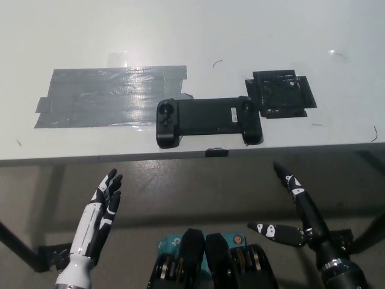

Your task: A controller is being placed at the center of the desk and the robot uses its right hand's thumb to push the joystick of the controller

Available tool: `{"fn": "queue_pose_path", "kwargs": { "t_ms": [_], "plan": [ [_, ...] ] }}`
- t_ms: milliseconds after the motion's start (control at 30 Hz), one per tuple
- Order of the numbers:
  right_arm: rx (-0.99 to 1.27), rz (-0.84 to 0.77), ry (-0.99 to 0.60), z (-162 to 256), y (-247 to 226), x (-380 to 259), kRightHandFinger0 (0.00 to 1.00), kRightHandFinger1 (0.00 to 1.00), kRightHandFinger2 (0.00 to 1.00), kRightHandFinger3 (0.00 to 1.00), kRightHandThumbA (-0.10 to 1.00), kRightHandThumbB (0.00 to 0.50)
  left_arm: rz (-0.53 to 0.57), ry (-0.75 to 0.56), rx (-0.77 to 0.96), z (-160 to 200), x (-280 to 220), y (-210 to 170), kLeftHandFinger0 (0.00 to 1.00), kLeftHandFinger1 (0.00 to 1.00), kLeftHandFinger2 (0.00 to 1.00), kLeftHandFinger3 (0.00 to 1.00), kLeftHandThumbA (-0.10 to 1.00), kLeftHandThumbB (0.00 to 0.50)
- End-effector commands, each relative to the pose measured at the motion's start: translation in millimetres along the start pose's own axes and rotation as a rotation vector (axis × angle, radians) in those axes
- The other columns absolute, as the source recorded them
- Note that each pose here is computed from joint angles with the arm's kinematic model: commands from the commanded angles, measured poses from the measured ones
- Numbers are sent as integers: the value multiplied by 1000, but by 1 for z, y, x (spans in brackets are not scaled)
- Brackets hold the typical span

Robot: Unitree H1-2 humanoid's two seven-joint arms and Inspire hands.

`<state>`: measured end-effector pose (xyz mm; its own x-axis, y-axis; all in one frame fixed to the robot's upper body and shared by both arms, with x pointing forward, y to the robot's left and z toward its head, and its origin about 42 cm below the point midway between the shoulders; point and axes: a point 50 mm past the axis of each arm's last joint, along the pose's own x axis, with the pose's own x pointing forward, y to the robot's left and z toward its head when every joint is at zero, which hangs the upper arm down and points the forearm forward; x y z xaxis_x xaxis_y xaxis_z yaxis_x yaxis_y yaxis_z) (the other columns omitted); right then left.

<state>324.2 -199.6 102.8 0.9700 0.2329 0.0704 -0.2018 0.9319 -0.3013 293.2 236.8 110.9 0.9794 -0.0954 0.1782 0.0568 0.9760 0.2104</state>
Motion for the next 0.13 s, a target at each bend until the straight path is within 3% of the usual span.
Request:
{"fn": "queue_pose_path", "kwargs": {
  "t_ms": [0,100],
  "plan": [
    [-4,5,-88,14,-3,8,1000,1000,1000,1000,1000,257,-1,-61,7,9,1,1,1000,1000,1000,1000,937,94],
    [-7,6,-83,15,-3,8,1000,1000,1000,1000,1000,257,-1,-59,14,9,1,1,1000,1000,1000,1000,943,103]
  ]
}}
